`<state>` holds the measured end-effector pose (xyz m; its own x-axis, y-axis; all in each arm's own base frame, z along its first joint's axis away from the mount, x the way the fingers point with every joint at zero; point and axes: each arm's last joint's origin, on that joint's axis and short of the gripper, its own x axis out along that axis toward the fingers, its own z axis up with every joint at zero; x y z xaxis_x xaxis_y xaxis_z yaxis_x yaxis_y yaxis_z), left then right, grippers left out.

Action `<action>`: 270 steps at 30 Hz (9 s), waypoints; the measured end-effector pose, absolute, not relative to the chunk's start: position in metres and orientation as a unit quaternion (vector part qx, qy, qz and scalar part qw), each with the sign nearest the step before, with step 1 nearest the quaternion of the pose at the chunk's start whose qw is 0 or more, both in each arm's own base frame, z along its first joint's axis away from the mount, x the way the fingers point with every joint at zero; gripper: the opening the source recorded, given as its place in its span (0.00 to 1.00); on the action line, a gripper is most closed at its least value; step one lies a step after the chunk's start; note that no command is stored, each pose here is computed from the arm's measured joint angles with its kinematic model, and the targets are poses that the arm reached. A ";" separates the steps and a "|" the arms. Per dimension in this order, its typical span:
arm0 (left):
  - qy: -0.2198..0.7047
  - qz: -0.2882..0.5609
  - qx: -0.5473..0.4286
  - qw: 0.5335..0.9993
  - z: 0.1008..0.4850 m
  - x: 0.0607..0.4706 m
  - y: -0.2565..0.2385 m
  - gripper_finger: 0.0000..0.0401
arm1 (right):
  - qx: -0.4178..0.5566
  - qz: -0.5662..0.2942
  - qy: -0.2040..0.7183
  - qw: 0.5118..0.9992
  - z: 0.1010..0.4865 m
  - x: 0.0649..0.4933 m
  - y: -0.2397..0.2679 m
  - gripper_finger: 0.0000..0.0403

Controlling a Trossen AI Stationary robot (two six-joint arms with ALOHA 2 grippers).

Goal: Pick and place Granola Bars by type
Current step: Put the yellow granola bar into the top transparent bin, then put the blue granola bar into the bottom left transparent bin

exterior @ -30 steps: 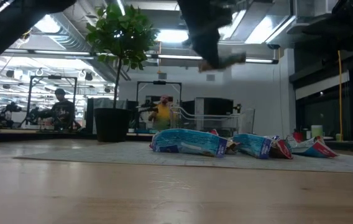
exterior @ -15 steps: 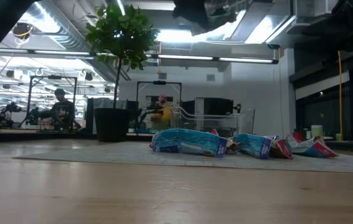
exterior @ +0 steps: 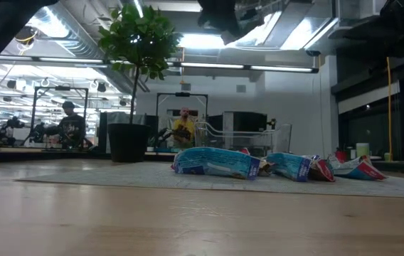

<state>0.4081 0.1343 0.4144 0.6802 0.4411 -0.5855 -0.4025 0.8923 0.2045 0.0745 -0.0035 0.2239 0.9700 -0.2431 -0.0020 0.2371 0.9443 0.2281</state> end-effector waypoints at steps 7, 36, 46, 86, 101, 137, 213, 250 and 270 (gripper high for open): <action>0.324 0.261 0.034 0.908 0.407 0.409 0.161 0.05 | 0.115 -0.121 -0.023 0.986 0.226 0.075 -0.004 0.53; 0.462 0.221 -0.025 0.858 0.259 0.475 0.196 0.05 | 0.101 -0.121 -0.022 0.987 0.226 0.075 -0.004 0.53; 0.510 0.220 -0.038 0.831 0.224 0.479 0.200 0.05 | 0.101 -0.121 -0.021 0.987 0.226 0.075 -0.004 0.53; 0.492 0.217 -0.010 0.843 0.257 0.481 0.164 0.33 | 0.118 -0.118 -0.043 0.985 0.230 0.074 -0.004 0.53; 0.426 0.157 0.051 0.889 0.335 0.465 0.101 0.33 | 0.117 -0.119 -0.041 0.985 0.230 0.074 -0.004 0.53; 0.539 -0.083 0.088 0.834 0.360 0.414 -0.019 0.32 | 0.118 -0.119 -0.041 0.985 0.229 0.074 -0.004 0.53; 0.626 -0.007 0.080 0.776 0.154 0.433 -0.038 0.39 | 0.114 -0.117 -0.022 0.986 0.226 0.075 -0.003 0.53; 0.633 -0.012 0.038 0.773 0.257 0.422 -0.067 0.03 | 0.115 -0.117 -0.021 0.986 0.226 0.075 -0.003 0.53; 0.590 0.117 0.070 0.796 0.337 0.366 -0.050 0.03 | 0.113 -0.118 -0.017 0.986 0.225 0.075 -0.003 0.53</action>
